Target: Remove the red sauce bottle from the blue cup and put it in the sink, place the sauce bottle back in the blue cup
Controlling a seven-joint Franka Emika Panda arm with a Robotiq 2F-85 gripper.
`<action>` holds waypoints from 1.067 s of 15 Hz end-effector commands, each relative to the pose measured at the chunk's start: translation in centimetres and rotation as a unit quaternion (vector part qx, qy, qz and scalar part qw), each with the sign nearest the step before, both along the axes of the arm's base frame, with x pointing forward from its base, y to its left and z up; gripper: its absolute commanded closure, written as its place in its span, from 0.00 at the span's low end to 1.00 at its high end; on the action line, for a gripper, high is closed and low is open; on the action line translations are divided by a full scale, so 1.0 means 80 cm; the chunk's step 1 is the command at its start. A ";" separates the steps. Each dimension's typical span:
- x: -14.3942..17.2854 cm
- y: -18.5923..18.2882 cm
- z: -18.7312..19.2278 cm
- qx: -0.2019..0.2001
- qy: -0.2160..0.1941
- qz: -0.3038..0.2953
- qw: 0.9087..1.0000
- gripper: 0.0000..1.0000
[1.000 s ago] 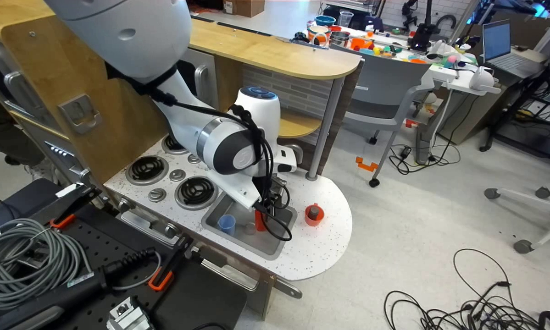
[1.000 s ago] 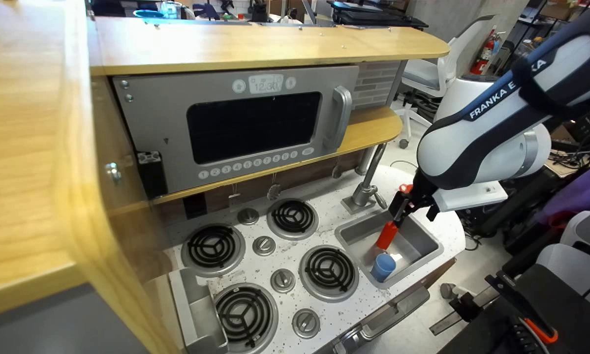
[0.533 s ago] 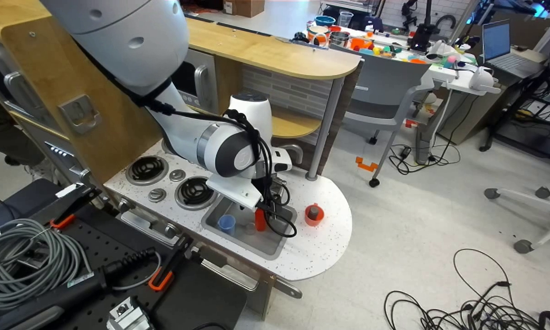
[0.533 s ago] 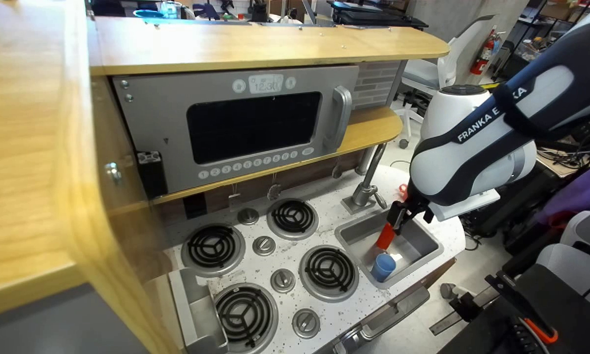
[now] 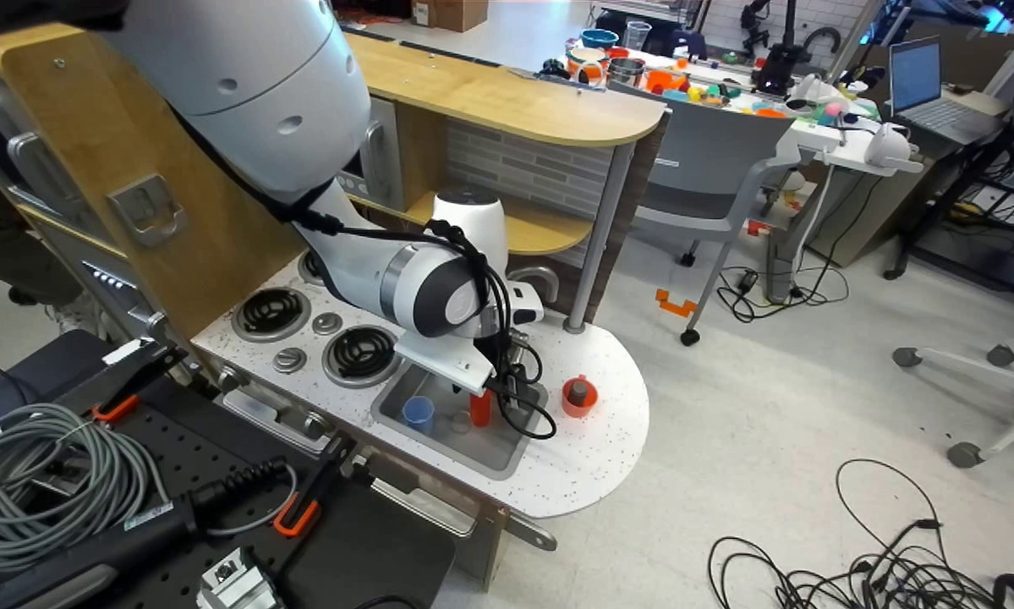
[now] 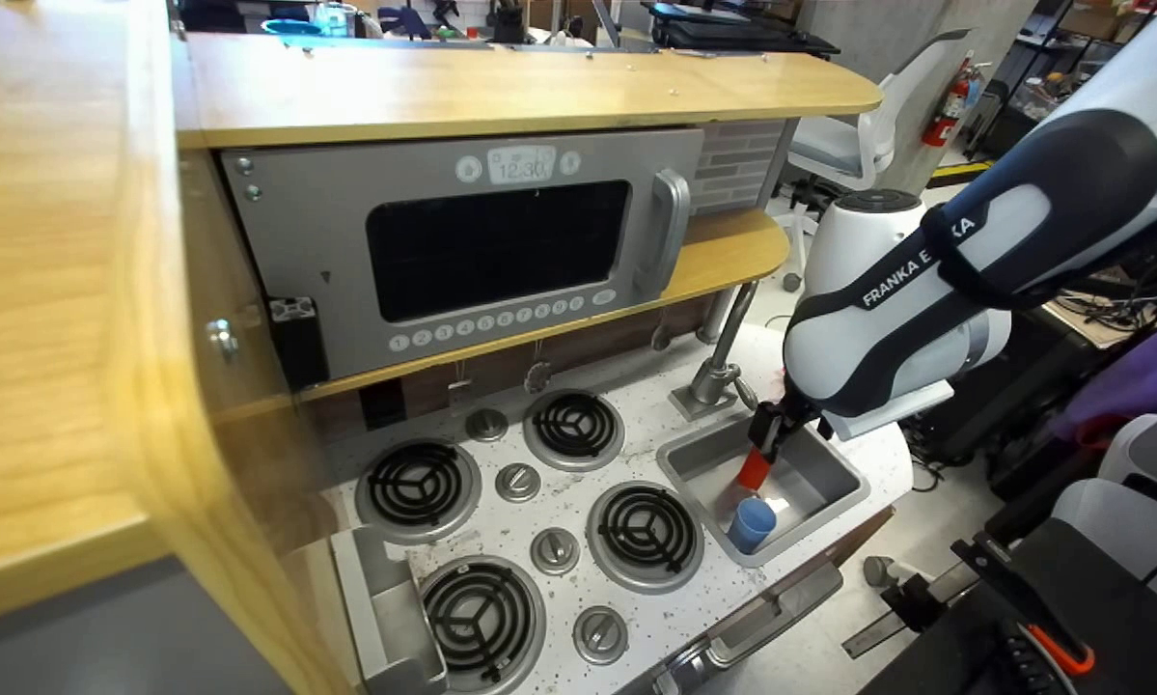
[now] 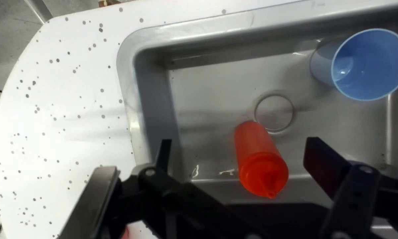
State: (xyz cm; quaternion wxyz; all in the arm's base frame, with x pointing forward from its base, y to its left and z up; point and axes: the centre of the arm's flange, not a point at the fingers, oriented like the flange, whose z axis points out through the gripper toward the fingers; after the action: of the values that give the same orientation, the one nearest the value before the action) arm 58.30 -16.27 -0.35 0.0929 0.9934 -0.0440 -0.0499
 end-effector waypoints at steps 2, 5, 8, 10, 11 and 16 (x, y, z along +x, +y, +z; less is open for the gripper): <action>0.022 0.004 -0.022 -0.011 -0.004 0.017 1.000 0.00; 0.028 0.011 -0.030 -0.013 -0.005 0.025 1.000 0.00; 0.035 0.018 -0.038 -0.013 -0.005 0.030 0.999 0.00; 0.038 0.020 -0.043 -0.012 -0.004 0.029 1.000 0.25; 0.039 0.020 -0.046 -0.015 -0.003 0.028 0.999 0.25; 0.043 0.011 -0.049 -0.017 -0.003 0.014 1.000 0.63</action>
State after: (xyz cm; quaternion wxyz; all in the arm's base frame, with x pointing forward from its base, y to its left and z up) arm 60.74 -14.97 -3.91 0.1025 0.9935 -0.0232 -0.0427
